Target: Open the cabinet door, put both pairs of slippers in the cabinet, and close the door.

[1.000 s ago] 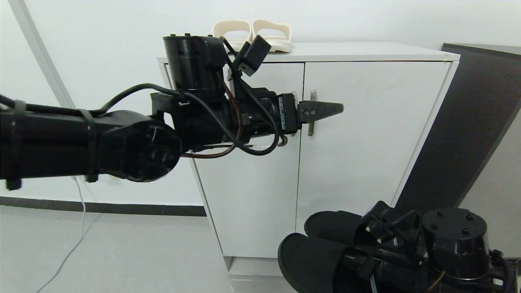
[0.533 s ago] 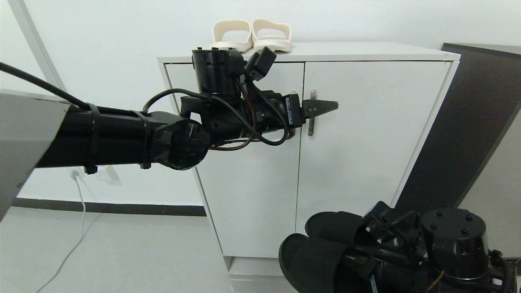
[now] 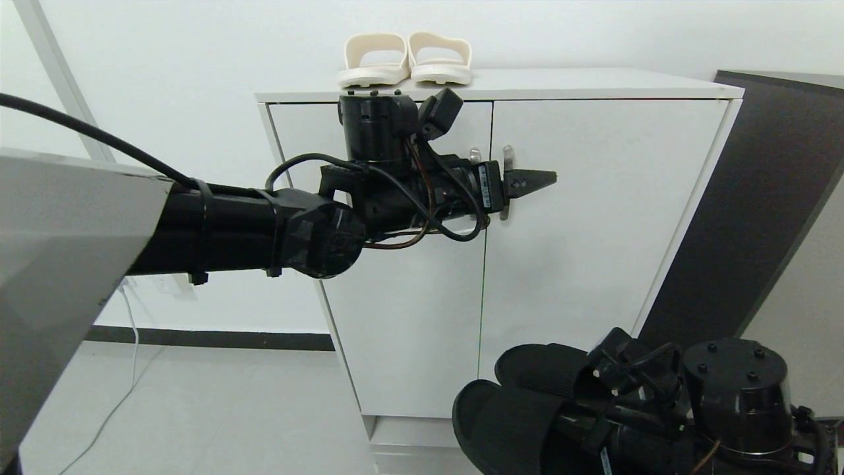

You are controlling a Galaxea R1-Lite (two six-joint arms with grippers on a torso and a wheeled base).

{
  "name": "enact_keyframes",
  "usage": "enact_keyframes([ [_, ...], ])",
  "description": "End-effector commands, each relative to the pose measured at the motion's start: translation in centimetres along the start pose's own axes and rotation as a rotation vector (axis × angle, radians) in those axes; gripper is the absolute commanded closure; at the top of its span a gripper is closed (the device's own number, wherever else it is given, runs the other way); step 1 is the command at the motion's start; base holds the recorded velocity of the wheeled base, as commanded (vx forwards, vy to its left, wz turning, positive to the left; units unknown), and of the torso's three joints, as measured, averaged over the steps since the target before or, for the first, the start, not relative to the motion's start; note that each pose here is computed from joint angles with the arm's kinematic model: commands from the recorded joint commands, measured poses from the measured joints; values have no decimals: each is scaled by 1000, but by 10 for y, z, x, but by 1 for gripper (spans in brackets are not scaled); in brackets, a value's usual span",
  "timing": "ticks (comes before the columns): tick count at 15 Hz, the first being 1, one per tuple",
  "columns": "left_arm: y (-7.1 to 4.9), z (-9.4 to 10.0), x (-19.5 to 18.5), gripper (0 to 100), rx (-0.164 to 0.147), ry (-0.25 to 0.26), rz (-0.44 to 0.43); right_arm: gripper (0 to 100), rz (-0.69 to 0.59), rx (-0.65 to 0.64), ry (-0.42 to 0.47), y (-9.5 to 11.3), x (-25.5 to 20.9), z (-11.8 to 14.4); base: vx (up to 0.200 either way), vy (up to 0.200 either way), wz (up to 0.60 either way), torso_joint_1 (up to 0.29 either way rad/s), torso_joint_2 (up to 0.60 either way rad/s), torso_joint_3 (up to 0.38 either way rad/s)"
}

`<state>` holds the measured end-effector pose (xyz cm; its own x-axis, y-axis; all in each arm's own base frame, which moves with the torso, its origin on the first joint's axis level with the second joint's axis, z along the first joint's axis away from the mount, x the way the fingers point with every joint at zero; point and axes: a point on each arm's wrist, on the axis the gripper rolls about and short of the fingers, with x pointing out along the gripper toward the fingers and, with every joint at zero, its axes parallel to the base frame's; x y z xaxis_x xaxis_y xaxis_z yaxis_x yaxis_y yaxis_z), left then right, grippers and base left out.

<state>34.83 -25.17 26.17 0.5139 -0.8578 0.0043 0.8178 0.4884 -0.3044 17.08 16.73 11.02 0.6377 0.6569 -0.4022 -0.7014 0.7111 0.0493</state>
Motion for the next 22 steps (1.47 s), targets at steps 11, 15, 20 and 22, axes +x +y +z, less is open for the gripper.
enact_keyframes([
  [11, 2, -6, 8, 100, -3, 9, -3, 100, 1, -2, 6, 0, 0, -2, 0, 0, 0, 0, 0, 0],
  [15, -10, -12, -2, 100, -3, 23, -18, 100, 10, -5, 1, 1, -3, -1, 0, 0, 0, 0, 0, 0],
  [20, -43, -19, -22, 100, 9, 16, -80, 100, 30, -12, 9, 5, -5, -4, 0, 0, 0, 0, 0, 0],
  [22, -56, -17, -34, 100, 15, 10, -101, 100, 38, -15, 13, 7, -6, -5, 0, 0, 0, 0, 0, 0],
])
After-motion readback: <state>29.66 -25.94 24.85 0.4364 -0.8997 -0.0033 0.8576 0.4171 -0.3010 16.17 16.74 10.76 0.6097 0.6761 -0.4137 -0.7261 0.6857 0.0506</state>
